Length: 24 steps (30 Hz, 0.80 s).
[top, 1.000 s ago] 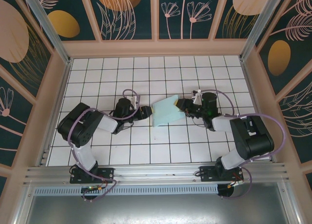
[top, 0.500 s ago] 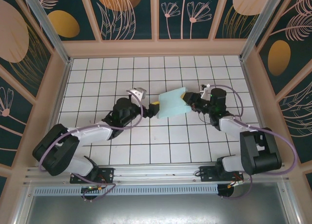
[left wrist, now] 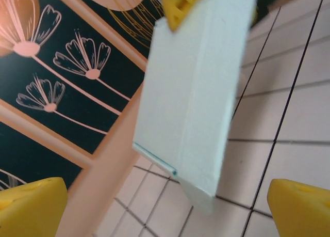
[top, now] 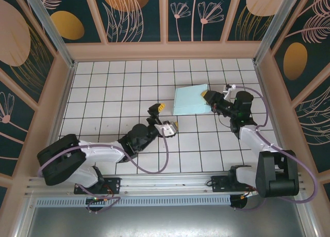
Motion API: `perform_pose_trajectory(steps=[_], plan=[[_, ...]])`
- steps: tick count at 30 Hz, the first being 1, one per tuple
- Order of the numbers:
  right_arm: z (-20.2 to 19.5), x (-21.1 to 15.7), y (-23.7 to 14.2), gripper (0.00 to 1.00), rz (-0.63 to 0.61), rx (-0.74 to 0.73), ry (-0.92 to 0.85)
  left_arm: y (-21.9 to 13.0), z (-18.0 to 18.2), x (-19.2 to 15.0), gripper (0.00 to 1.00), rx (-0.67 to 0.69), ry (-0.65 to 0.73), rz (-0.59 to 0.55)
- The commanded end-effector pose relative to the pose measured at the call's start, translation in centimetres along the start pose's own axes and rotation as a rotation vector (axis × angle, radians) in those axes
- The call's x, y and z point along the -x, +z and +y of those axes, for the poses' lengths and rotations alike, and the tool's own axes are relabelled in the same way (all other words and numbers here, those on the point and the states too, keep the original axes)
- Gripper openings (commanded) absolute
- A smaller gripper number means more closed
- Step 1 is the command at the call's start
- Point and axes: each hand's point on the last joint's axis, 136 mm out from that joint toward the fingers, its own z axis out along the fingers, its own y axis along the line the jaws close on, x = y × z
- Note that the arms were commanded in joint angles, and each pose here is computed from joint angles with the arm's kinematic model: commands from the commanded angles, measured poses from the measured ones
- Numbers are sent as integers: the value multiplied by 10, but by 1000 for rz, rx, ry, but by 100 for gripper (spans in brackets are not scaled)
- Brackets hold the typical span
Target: Fold the paper box
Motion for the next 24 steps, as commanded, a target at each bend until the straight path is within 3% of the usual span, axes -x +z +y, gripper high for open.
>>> perform_pose_trajectory(steps=[1,10,17,24], plan=[[35,3,-8,37,0,124,-9,1,30,13,99,183,159,-21],[45,-12,-14,37,69,174,59,7,39,25,99,310,114,-111],[37,-31,-15,36,130,168,125,13,33,25,91,315,128,-123],[36,-42,-14,36,163,170,137,13,32,20,77,319,151,-97]])
